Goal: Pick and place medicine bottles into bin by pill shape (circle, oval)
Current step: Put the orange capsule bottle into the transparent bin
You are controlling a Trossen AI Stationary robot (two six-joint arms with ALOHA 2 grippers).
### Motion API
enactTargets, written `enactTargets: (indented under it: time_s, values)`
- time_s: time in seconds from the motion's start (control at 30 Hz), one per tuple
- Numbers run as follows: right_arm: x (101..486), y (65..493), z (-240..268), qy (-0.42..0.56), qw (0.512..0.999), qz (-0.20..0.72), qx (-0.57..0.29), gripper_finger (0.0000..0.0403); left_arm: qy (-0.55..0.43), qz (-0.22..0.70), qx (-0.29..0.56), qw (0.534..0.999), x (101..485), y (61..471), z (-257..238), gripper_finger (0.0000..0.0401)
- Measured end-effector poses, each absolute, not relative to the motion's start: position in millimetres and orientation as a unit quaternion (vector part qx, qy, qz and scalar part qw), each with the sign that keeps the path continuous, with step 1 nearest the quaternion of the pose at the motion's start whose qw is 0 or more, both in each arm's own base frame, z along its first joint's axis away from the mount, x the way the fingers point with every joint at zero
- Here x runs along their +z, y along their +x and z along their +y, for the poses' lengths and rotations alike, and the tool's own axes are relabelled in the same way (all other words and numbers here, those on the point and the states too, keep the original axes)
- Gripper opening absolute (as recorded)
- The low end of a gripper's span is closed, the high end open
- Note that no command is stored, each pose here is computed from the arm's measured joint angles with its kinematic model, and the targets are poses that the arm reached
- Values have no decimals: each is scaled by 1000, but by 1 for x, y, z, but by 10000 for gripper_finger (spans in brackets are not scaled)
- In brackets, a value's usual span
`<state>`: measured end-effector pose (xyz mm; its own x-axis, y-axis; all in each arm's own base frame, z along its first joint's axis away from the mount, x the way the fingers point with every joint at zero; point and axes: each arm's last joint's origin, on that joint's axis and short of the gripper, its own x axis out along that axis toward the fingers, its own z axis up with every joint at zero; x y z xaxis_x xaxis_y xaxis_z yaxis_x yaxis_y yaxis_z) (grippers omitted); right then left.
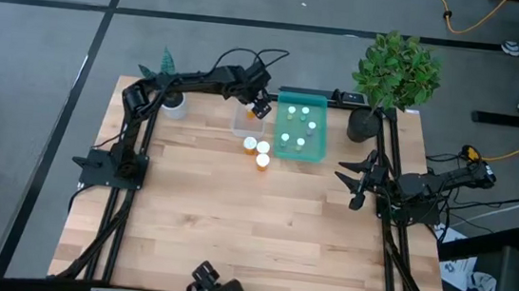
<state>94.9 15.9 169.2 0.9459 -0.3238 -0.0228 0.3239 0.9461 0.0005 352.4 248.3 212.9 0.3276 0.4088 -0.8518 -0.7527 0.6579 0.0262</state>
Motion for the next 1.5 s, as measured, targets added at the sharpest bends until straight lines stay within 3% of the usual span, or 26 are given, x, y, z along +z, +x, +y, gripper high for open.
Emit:
enactTargets:
  time_s: [0.2,0.6,0.8,1.03,1.3,1.5]
  values:
    - [169,95,16,3,986,11,-164,154,-208,440,303,819,259,369,234,290]
    - [169,95,16,4,986,11,-164,154,-111,545,171,814,314,392,133,283]
    - [169,95,16,5,986,11,-164,154,-64,636,108,761,305,384,96,283]
    - [169,95,16,5,986,11,-164,154,-56,663,93,741,279,385,85,283]
    - [169,95,16,4,986,11,-164,154,-176,643,195,720,227,387,77,283]
    - [169,95,16,4,986,11,-164,154,-175,634,190,729,203,389,64,283]
